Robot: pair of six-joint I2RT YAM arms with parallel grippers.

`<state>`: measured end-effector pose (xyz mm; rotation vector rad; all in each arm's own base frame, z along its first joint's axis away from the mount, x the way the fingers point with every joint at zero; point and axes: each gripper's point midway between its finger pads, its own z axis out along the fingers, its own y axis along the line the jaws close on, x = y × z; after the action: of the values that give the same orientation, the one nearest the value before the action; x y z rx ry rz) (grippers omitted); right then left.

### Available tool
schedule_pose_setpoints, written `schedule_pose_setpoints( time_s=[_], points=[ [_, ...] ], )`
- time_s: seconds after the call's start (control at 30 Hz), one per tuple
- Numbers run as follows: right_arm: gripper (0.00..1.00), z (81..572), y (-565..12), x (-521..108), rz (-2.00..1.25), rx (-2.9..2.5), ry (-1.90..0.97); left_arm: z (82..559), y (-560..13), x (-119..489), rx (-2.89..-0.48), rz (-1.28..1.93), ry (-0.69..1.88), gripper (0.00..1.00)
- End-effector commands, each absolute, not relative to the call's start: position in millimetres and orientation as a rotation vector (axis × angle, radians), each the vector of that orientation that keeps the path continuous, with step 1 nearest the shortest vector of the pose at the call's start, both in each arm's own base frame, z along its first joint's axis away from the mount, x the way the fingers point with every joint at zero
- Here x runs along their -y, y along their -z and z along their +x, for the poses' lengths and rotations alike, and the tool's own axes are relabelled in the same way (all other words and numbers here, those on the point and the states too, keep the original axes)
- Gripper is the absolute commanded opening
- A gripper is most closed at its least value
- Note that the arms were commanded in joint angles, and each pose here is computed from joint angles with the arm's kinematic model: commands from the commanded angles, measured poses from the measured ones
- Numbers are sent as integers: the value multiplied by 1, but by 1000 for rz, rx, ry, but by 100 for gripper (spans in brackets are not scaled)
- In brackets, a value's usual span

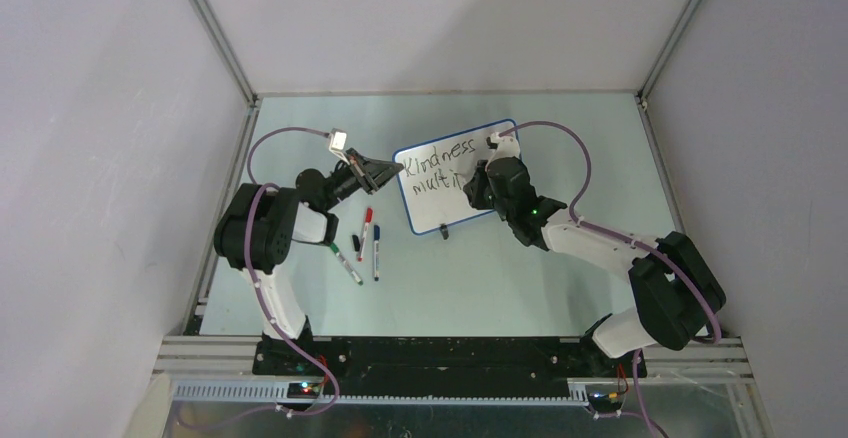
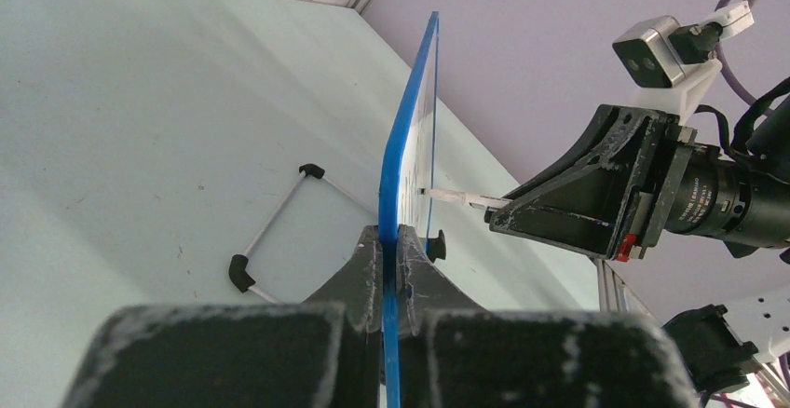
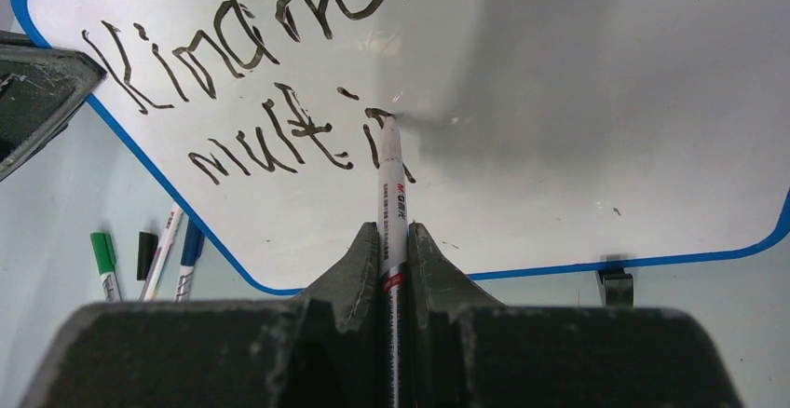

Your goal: Write a sentence on the whiteboard

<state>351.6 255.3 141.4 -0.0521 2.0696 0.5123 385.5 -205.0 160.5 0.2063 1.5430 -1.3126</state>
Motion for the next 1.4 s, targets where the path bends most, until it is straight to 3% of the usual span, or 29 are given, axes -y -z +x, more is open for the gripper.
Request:
schedule_pose_setpoints(
  time_s=[0.0, 1.37],
  points=[
    [0, 361, -152, -246, -1, -2052, -474, 379, -186, 205, -1440, 308, 1267, 0],
    [0, 344, -141, -260, -87, -2079, -513, 380, -186, 204, -1440, 306, 1265, 0]
  ],
)
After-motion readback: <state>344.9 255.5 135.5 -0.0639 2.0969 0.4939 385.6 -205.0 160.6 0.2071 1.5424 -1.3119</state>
